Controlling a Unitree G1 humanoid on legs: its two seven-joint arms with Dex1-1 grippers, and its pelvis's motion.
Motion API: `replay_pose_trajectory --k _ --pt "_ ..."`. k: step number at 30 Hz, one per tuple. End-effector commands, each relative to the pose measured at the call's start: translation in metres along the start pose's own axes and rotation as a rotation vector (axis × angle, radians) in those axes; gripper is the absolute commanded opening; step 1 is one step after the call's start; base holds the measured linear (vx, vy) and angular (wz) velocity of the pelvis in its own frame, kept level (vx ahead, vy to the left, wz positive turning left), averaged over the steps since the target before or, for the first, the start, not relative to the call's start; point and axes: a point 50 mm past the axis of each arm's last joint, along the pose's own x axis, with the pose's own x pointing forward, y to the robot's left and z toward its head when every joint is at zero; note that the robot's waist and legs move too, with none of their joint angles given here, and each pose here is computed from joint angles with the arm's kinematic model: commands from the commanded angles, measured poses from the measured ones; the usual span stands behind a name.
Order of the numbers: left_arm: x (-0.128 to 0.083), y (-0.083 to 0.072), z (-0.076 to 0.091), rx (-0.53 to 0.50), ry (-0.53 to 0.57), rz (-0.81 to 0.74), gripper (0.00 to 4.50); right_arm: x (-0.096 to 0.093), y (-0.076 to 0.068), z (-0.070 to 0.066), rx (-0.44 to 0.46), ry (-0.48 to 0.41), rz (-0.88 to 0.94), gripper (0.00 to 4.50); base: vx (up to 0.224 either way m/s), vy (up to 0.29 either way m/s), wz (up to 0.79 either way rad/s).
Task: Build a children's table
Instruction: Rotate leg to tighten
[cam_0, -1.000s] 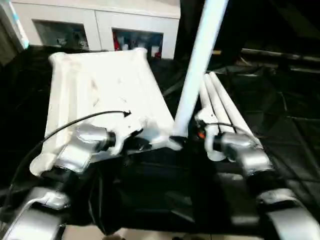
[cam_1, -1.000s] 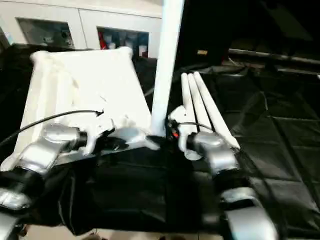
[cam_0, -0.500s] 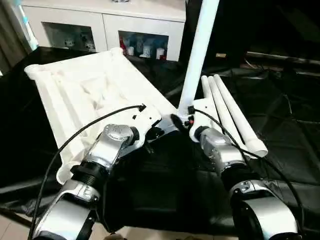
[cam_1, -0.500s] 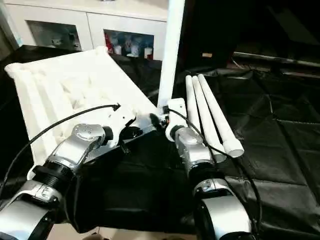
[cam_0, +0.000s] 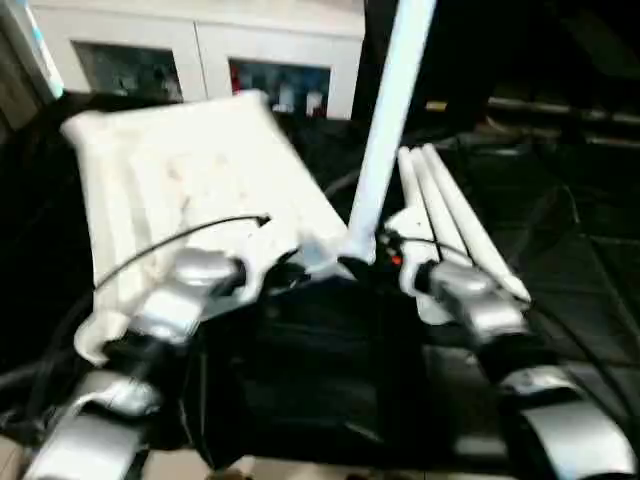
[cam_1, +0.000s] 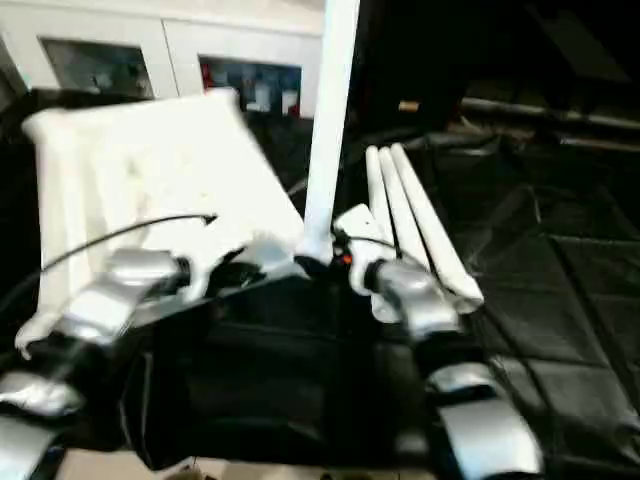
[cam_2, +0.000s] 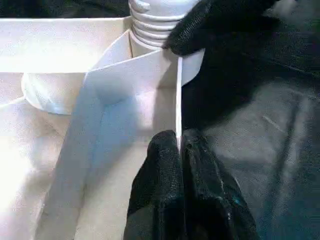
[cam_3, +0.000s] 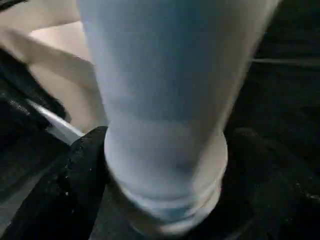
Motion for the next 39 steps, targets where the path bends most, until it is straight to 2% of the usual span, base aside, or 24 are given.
replay_pose_trajectory --k 1,6,7,9,14,17,21,25,27,28,31,33,35,37,39 --pt "0.003 -0.009 -0.009 -0.012 0.019 -0.075 0.0 -0.007 -0.005 0.002 -0.01 -0.002 0.008 3.94 0.0 0.0 0.0" --pt "-0.003 -0.007 -0.011 -0.017 0.017 -0.081 0.0 -0.011 -0.004 0.006 0.003 -0.026 0.055 3.94 0.0 0.0 0.0" --pt "-0.003 -0.007 -0.011 -0.017 0.017 -0.081 0.0 -0.011 -0.004 0.006 0.003 -0.026 0.055 3.68 0.0 0.0 0.0" --pt "-0.004 -0.008 -0.013 -0.02 0.018 -0.087 0.0 -0.01 -0.002 0.006 0.009 -0.03 0.076 3.68 0.0 0.0 0.0" --pt "-0.005 -0.009 -0.013 -0.025 0.02 -0.09 0.0 -0.008 0.002 0.004 0.022 -0.029 0.098 3.21 0.0 0.0 0.0" --pt "-0.004 -0.008 -0.014 -0.028 0.022 -0.081 0.0 -0.006 0.006 -0.002 0.035 -0.014 0.091 2.91 0.0 0.0 0.0" --pt "0.002 -0.006 -0.012 -0.052 0.018 -0.02 0.0 0.001 0.005 -0.01 0.066 0.012 -0.029 2.78 0.0 0.0 0.0" --pt "0.022 0.0 -0.005 -0.103 0.023 0.121 0.0 0.015 0.004 -0.022 0.213 0.036 -0.3 2.77 0.0 0.0 0.0" --pt "0.033 0.001 0.0 -0.131 0.026 0.191 0.0 0.024 0.008 -0.024 0.267 0.042 -0.376 2.75 0.0 0.0 0.0" --pt "0.046 -0.001 0.008 -0.157 0.016 0.23 0.0 0.035 0.015 -0.023 0.324 0.042 -0.427 2.75 0.0 0.0 0.0" --pt "0.057 -0.006 0.016 -0.164 0.005 0.233 0.0 0.044 0.021 -0.019 0.35 0.043 -0.453 2.75 0.0 0.0 0.0" --pt "0.064 -0.011 0.022 -0.158 -0.006 0.209 0.0 0.053 0.028 -0.013 0.329 0.033 -0.426 2.75 0.0 0.0 0.0" --pt "0.067 -0.014 0.025 -0.147 -0.013 0.187 0.0 0.058 0.031 -0.002 0.269 -0.006 -0.383 2.75 0.0 0.0 0.0" --pt "0.066 -0.013 0.024 -0.144 -0.007 0.187 0.0 0.058 0.03 0.0 0.255 -0.018 -0.378 3.31 0.0 0.0 0.0" --pt "0.061 -0.011 0.019 -0.136 0.004 0.179 0.0 0.055 0.026 0.002 0.224 -0.025 -0.366 3.48 0.0 0.0 0.0"
